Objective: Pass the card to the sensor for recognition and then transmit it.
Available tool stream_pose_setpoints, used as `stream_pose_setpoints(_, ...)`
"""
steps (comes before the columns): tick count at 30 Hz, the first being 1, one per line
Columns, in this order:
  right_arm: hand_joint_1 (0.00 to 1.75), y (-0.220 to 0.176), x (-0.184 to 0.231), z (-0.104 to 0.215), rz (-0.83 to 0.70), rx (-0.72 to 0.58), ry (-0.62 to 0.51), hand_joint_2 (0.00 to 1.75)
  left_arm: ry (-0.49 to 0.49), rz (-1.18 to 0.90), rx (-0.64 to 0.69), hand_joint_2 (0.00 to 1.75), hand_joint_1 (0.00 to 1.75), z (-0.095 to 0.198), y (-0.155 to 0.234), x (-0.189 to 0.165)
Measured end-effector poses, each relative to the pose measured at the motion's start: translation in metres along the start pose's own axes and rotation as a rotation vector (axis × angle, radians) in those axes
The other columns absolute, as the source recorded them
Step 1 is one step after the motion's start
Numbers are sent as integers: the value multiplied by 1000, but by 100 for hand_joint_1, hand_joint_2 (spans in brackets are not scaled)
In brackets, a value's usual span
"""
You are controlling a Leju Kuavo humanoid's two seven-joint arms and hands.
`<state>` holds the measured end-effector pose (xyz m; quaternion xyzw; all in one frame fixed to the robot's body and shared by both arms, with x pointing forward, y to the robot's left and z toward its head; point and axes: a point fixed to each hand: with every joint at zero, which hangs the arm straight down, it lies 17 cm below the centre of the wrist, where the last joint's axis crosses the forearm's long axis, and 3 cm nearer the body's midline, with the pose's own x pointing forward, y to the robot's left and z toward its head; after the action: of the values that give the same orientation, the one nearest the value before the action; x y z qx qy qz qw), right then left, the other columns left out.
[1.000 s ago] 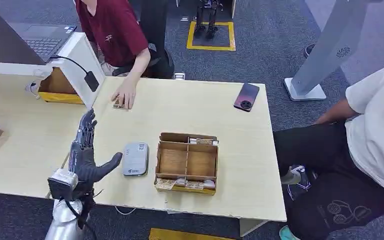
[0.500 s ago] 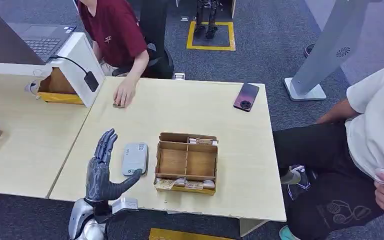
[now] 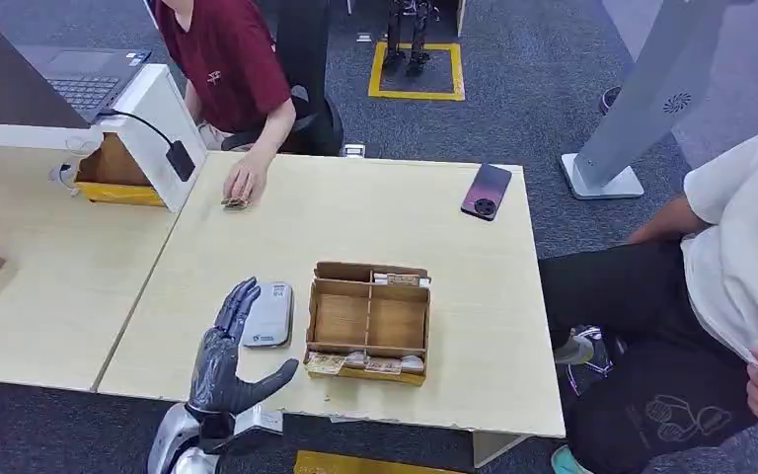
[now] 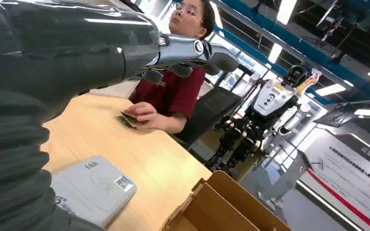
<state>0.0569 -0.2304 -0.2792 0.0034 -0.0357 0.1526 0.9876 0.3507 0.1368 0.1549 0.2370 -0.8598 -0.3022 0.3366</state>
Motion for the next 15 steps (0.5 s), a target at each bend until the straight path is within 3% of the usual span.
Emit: stream_pose_setpoints(15, 0, 0, 0, 0, 3, 1, 0, 0, 23, 112, -47, 175, 0, 17, -7, -3)
